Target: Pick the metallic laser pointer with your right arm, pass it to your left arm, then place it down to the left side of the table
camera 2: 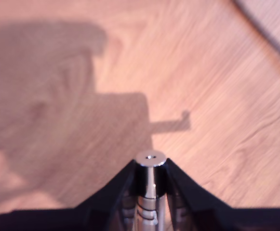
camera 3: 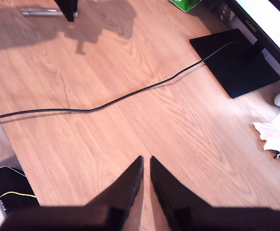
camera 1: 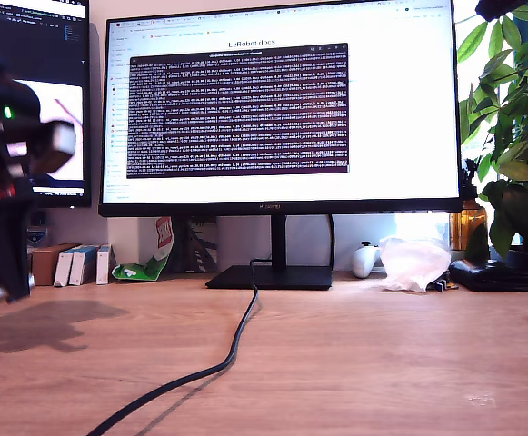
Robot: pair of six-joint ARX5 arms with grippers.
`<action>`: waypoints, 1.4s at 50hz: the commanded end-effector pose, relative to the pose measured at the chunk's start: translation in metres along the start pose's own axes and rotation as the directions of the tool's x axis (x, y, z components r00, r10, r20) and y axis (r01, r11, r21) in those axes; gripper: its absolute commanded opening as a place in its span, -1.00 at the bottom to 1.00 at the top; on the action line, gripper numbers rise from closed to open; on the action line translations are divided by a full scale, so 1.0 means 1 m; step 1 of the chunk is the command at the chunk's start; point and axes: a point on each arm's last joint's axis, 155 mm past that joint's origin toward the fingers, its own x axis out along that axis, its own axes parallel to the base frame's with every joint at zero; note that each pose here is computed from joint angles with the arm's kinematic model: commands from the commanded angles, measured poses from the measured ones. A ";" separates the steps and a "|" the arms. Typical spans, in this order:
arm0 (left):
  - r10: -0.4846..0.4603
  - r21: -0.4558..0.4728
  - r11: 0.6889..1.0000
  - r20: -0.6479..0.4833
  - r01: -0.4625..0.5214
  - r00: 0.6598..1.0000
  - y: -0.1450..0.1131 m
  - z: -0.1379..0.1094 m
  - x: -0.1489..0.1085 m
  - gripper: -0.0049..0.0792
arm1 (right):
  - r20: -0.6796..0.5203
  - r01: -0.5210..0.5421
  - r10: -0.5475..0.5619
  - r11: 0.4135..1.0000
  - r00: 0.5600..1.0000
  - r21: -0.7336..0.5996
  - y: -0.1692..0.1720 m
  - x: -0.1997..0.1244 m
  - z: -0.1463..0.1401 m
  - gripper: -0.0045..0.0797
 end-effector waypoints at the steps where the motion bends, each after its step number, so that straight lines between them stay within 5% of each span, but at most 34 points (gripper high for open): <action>1: -0.011 -0.001 1.000 -0.002 0.011 1.000 0.003 0.001 0.002 -0.93 | 0.005 -0.002 0.002 1.000 1.000 0.002 0.000 0.001 0.001 -0.92; 42: -0.016 -0.017 1.000 0.005 0.016 1.000 0.017 0.002 0.014 -0.93 | 0.046 0.012 -0.013 1.000 0.999 0.005 -0.003 0.002 0.012 -0.92; 53: -0.010 -0.016 1.000 0.015 0.010 1.000 0.019 0.005 0.014 -0.64 | 0.049 0.013 -0.014 1.000 0.999 0.005 -0.004 0.002 0.012 -0.92; 70: -0.008 -0.015 1.000 0.019 0.008 1.000 0.019 0.005 0.014 -0.52 | 0.049 0.013 -0.014 1.000 0.999 0.005 -0.004 0.002 0.012 -0.92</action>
